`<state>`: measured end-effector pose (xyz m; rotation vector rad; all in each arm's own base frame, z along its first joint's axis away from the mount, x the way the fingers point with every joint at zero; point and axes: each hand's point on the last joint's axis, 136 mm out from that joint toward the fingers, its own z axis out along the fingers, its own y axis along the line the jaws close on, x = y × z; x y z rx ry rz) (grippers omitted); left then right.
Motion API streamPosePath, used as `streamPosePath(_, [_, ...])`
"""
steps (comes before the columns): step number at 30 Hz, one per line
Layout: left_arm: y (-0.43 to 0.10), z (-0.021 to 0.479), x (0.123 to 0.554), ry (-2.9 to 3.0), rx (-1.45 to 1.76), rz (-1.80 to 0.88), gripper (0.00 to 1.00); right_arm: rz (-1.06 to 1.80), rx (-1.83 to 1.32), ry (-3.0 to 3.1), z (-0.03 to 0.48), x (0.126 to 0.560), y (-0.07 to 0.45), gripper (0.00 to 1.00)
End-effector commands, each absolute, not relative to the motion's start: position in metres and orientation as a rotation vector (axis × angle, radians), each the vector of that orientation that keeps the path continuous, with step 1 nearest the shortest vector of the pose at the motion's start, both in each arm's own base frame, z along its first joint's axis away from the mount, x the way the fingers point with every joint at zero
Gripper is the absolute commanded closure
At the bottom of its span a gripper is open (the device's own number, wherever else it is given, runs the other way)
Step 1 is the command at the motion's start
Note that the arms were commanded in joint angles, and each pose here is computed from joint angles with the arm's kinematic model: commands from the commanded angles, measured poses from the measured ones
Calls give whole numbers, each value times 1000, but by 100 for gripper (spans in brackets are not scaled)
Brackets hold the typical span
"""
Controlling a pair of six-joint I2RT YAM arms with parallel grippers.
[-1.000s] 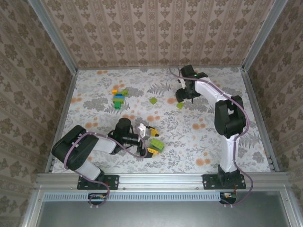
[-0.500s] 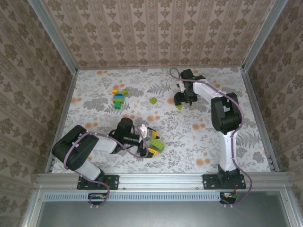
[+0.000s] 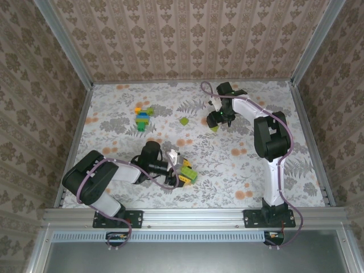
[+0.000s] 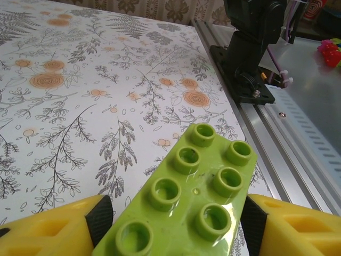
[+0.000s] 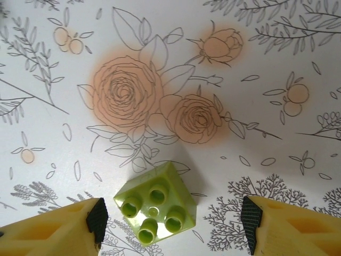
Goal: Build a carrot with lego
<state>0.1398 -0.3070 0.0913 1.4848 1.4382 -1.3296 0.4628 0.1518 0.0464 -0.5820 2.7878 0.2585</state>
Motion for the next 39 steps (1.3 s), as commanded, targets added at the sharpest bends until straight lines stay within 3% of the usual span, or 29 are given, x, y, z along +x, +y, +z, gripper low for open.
streamPosePath(1, [-312,97,140,1395,1510,-1332,35,324,-665,2802,47,452,160,30])
streamPosePath(14, [-313,96,141,1399,1514,-1333,39,192,-835,2837,25,442,161,39])
streamPosePath(30, [-314,94,142,1411,1519,-1326,43,199,-804,2864,21,439,161,61])
streamPosePath(35, [-316,91,141,1422,1532,-1309,43,212,-778,2876,19,439,163,63])
streamPosePath(39, [-316,91,141,1423,1534,-1306,37,214,-770,2881,16,437,164,56])
